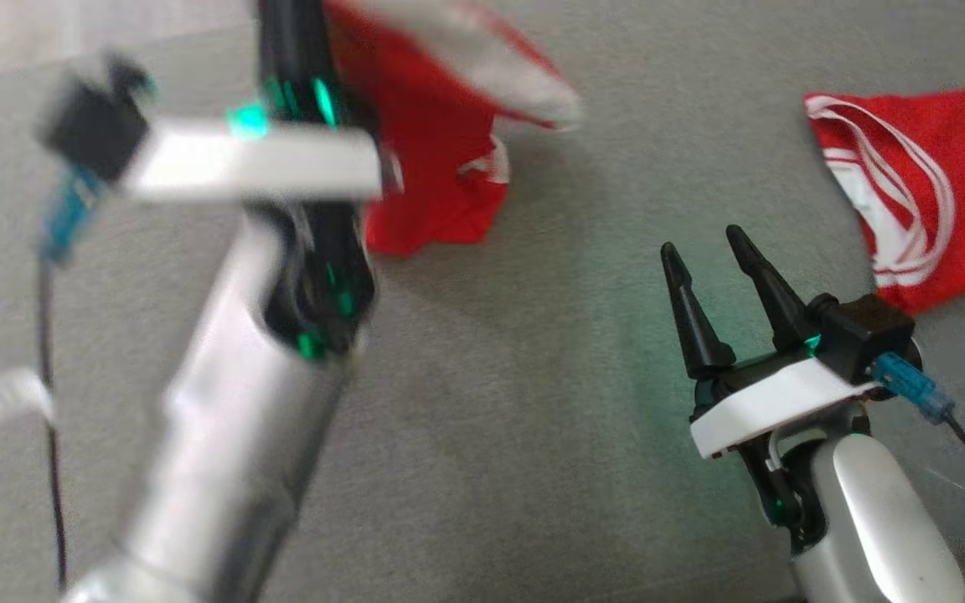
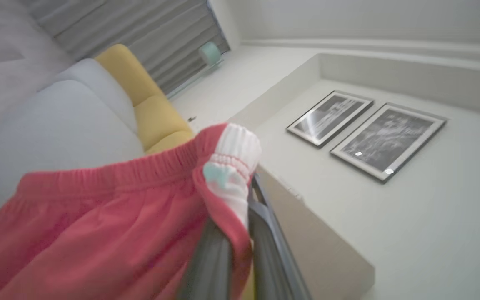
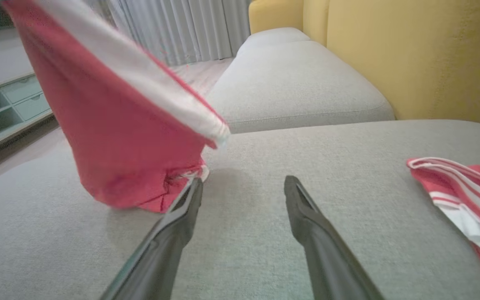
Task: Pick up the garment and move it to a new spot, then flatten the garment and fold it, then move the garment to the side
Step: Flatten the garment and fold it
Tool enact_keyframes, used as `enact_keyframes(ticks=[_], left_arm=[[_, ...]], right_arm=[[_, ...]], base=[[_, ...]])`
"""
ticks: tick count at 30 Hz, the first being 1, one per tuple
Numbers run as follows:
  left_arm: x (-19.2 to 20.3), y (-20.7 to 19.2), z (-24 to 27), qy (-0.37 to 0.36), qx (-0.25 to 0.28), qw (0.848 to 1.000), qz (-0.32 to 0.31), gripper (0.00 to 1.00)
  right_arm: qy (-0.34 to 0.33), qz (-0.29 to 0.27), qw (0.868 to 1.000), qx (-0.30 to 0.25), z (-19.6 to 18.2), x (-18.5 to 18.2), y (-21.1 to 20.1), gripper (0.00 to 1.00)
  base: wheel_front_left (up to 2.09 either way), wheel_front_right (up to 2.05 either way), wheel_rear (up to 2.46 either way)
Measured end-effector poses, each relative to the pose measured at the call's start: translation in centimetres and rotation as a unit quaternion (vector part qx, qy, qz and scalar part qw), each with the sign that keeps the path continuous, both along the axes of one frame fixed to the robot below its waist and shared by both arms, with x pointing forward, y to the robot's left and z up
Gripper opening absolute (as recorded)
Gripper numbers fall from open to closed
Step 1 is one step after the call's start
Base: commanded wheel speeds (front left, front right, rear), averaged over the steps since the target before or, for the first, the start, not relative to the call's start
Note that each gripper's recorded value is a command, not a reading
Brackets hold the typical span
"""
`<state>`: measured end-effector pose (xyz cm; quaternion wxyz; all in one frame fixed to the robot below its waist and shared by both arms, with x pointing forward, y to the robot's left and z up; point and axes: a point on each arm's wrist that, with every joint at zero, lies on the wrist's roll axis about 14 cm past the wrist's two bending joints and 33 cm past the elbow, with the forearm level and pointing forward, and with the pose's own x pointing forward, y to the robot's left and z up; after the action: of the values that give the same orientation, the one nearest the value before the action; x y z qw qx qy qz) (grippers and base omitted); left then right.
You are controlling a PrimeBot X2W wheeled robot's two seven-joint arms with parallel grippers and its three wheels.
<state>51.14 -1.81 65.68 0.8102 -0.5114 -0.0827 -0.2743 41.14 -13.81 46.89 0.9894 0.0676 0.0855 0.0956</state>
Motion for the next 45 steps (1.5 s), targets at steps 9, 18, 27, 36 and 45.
enact_keyframes(ticks=[9, 18, 27, 36, 45], left_arm=[[-6.4, 7.7, -16.9, 0.206, 0.128, 0.964, 0.108, 0.00], [-9.5, 11.2, -21.6, 0.252, 0.214, 0.932, 0.151, 1.00], [-10.6, 14.0, -21.4, 0.221, 0.304, 0.908, 0.186, 1.00], [-11.6, 18.1, -18.2, 0.132, 0.416, 0.868, 0.237, 1.00], [-11.8, 18.3, -18.3, 0.110, 0.445, 0.861, 0.220, 1.00]], right_arm=[[0.002, 0.050, 0.999, 0.011, 0.1, 0.3, 3.5, 1.00], [-0.010, 0.071, 0.997, 0.012, 1.3, 0.4, 4.9, 1.00], [-0.011, 0.057, 0.998, 0.008, 1.7, -1.1, 3.8, 1.00], [-0.016, 0.043, 0.999, 0.006, 2.4, -2.2, 2.8, 1.00], [0.030, 0.068, 0.997, -0.006, 0.5, -2.4, 4.0, 1.00]], base=[[0.00, 0.00, 0.00], [0.00, 0.00, 0.00], [0.00, 0.00, 0.00], [0.00, 0.00, 0.00], [0.00, 0.00, 0.00]])
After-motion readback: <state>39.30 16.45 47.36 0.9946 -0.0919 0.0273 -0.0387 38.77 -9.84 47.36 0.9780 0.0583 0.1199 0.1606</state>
